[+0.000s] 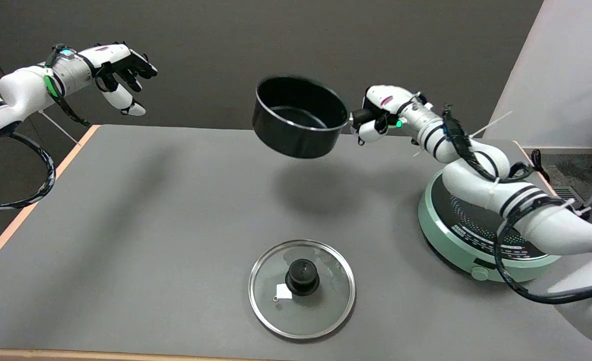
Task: Place the pot onto the induction cooker.
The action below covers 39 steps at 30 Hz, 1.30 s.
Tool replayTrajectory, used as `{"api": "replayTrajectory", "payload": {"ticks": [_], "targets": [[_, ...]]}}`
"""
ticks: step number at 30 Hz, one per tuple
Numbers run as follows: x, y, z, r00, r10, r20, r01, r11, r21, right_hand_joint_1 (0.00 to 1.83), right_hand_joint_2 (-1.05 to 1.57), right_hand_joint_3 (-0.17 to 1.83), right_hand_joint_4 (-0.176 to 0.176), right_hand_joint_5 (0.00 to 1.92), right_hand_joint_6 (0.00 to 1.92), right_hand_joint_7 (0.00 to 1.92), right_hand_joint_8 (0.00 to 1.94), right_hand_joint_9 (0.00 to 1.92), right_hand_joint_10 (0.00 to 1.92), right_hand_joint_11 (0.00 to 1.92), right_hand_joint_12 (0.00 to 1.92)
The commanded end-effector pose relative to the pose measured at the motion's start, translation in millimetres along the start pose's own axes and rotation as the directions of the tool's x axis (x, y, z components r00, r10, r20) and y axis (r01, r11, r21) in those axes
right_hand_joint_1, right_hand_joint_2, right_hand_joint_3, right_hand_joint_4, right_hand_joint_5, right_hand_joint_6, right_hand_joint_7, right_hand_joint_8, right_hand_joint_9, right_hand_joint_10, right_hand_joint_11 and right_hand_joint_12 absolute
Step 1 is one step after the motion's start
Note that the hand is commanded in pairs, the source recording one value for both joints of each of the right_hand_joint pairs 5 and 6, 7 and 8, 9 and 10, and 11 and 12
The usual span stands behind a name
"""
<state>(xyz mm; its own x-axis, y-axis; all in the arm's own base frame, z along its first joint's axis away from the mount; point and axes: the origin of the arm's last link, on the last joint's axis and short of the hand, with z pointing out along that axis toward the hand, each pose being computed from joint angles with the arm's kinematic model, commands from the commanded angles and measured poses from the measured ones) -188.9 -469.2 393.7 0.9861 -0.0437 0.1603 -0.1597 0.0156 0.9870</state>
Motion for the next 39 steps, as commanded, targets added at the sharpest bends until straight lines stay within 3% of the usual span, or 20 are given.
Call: {"api": "replayTrajectory", "payload": {"ticks": [1,12,22,30,39], "targets": [[70,-1,-56,0.942,0.098,-0.320,-0.069,0.993,0.100,0.92,1.40,0.69,-0.047,1.92,1.92,1.92,1.92,1.92,1.92,1.92,1.92],[120,-11,-99,0.917,0.016,-0.399,0.038,0.991,0.128,0.96,1.34,0.72,-0.033,1.92,1.92,1.92,1.92,1.92,1.92,1.92,1.92],[156,17,-156,0.895,-0.038,-0.445,0.087,0.992,0.091,0.96,1.32,0.73,-0.031,1.92,1.92,1.92,1.92,1.92,1.92,1.92,1.92],[173,73,-218,0.867,-0.220,-0.448,0.198,0.975,-0.097,0.97,1.30,0.74,-0.030,1.92,1.92,1.92,1.92,1.92,1.92,1.92,1.92],[143,134,-285,0.908,-0.276,-0.317,0.165,0.927,-0.336,1.01,1.18,0.82,-0.026,1.92,1.92,1.92,1.92,1.92,1.92,1.92,1.92]]}}
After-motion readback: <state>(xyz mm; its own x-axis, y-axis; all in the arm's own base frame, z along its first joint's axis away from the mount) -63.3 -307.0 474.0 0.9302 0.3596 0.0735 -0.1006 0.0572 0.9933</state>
